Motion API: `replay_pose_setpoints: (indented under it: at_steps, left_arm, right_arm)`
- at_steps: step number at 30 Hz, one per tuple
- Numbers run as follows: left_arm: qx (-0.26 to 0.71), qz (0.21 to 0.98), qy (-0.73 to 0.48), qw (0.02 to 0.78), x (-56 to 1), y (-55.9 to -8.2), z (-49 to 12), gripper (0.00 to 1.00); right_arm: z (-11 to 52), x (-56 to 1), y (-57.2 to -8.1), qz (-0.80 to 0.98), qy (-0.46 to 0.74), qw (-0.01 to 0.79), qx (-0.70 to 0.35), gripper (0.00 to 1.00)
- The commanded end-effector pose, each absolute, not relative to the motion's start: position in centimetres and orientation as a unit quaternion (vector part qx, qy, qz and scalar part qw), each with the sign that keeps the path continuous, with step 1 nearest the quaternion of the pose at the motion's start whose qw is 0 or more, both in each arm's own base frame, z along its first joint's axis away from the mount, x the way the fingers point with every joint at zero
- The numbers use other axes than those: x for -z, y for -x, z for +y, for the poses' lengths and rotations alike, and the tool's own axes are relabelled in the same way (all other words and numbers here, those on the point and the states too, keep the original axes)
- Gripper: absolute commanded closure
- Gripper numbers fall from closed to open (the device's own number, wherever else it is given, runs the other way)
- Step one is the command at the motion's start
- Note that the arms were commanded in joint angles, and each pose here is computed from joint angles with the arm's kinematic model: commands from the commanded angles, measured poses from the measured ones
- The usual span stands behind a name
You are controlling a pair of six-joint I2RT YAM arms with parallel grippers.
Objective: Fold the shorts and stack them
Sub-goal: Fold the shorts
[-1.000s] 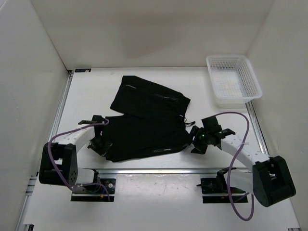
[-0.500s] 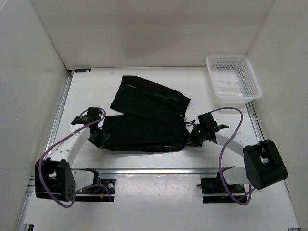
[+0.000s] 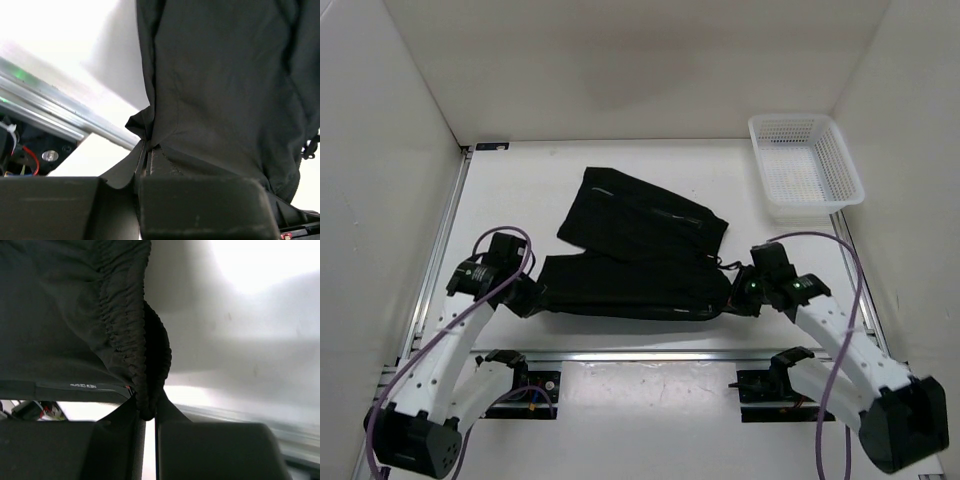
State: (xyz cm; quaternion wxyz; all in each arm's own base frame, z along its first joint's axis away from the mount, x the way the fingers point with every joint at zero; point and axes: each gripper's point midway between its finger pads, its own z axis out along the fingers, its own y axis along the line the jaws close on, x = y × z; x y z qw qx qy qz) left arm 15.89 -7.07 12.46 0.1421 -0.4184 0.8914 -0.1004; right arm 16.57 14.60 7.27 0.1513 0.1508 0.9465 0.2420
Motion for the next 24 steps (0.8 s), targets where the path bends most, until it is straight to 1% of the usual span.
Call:
replay_pose_setpoints:
  at_steps: [1,3,4,6,7,9,10,11,12,14,16,17,18,19,20,21,22,23,24]
  left_arm:
    - [0.093,0.882,0.433,0.163,-13.9,-15.2,-6.5,0.90]
    - [0.094,0.880,0.426,0.190,-15.5,-15.9,-6.0,0.90]
    - [0.105,0.878,0.412,0.219,-17.7,-17.0,-6.0,0.90]
    - [0.096,0.879,0.400,0.241,-19.6,-18.7,-5.7,0.90]
    - [0.108,0.875,0.387,0.271,-22.2,-20.1,-5.8,0.90]
    - [0.095,0.882,0.373,0.272,-23.4,-22.4,-6.1,0.90]
    - [0.105,0.876,0.361,0.302,-25.9,-24.1,-6.2,0.90]
    - [0.092,0.885,0.354,0.288,-25.5,-25.7,-6.6,0.90]
    - [0.095,0.884,0.348,0.296,-26.2,-27.2,-6.9,0.90]
    - [0.094,0.885,0.334,0.311,-27.4,-30.9,-7.5,0.90]
    - [0.093,0.887,0.328,0.312,-27.7,-33.3,-7.8,0.90]
    - [0.100,0.883,0.320,0.328,-29.1,-34.7,-8.1,0.90]
    - [0.097,0.891,0.321,0.306,-27.6,-36.4,-8.6,0.90]
    - [0.097,0.892,0.315,0.310,-27.5,-37.7,-8.8,0.90]
    - [0.109,0.888,0.308,0.324,-28.6,-39.1,-9.3,0.90]
    - [0.104,0.896,0.310,0.302,-26.7,-40.8,-9.6,0.90]
    - [0.106,0.898,0.303,0.299,-26.4,-41.8,-10.0,0.90]
    - [0.113,0.892,0.307,0.314,-27.4,-43.3,-9.9,0.90]
    - [0.115,0.900,0.304,0.290,-25.3,-44.8,-10.2,0.90]
  right_arm:
    - [11.7,-7.0,-13.1,0.959,-0.176,0.128,-0.182,1.00]
    - [10.9,-8.3,-13.0,0.957,-0.180,0.150,-0.172,1.00]
    - [10.6,-8.7,-13.1,0.957,-0.182,0.154,-0.165,1.00]
    - [10.3,-10.3,-13.8,0.955,-0.177,0.175,-0.161,1.00]
    - [10.1,-10.4,-14.0,0.957,-0.179,0.172,-0.150,1.00]
    - [9.8,-11.8,-15.5,0.957,-0.166,0.197,-0.136,1.00]
    - [9.7,-11.9,-16.1,0.959,-0.164,0.197,-0.123,1.00]
    - [9.5,-12.4,-16.8,0.959,-0.162,0.205,-0.114,1.00]
    - [9.5,-13.6,-17.9,0.956,-0.155,0.223,-0.110,1.00]
    - [8.9,-13.9,-19.8,0.958,-0.156,0.229,-0.078,1.00]
    - [9.1,-14.7,-22.1,0.959,-0.148,0.234,-0.063,1.00]
    - [9.3,-15.0,-23.3,0.957,-0.144,0.243,-0.060,1.00]
    - [9.5,-15.2,-24.8,0.958,-0.145,0.242,-0.057,1.00]
    - [9.3,-15.5,-26.0,0.956,-0.144,0.249,-0.055,1.00]
    - [9.2,-15.6,-26.9,0.956,-0.144,0.251,-0.053,1.00]
    - [8.9,-15.5,-28.4,0.955,-0.151,0.250,-0.047,1.00]
    - [9.1,-15.6,-29.1,0.957,-0.144,0.247,-0.054,1.00]
    - [9.0,-15.6,-30.1,0.956,-0.144,0.250,-0.053,1.00]
    - [8.8,-14.8,-30.8,0.960,-0.148,0.234,-0.049,1.00]
